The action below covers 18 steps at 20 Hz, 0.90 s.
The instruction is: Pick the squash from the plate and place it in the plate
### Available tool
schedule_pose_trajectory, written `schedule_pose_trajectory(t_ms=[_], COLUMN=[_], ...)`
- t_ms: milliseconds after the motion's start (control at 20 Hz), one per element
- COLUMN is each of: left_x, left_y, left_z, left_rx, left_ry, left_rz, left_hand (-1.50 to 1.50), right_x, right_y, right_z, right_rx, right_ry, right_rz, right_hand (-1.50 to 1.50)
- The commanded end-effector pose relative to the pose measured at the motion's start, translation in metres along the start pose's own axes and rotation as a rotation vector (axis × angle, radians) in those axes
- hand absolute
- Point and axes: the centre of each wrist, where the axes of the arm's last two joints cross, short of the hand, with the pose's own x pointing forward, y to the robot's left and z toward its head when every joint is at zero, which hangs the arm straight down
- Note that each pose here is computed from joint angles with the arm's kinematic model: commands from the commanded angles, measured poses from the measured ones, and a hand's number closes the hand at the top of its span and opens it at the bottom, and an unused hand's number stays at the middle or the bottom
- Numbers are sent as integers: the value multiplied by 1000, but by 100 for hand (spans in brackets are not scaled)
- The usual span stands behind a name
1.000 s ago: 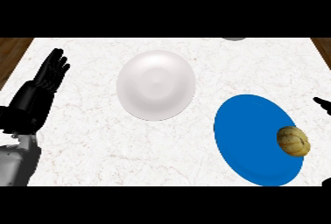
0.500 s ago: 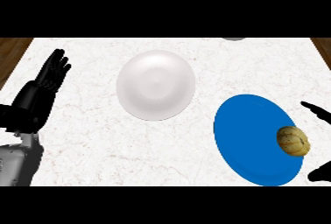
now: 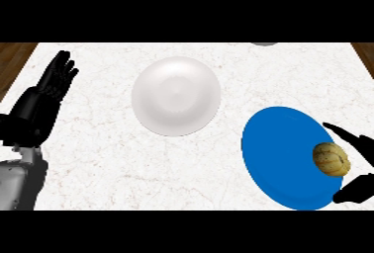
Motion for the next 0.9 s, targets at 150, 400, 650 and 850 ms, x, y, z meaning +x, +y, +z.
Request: schedule_pose_trajectory(t_ms=[150,400,650,850], left_x=[-6,-7,-9,15], left_y=[10,8,4,-27], left_z=[2,11,11,-14], left_rx=[-11,-5,-1,-122], left_ry=[3,9,7,-79], left_rz=[-3,-1,-6,25], left_hand=[0,0,0,0], right_x=[16,3,23,78], right_y=[29,15,31,-52], right_z=[-21,-24,-32,-53], right_rx=[30,-126,-301,-268], right_ry=[33,-76,-78,-294], right_rz=[30,-30,44,388], right_hand=[-150,150,150,150])
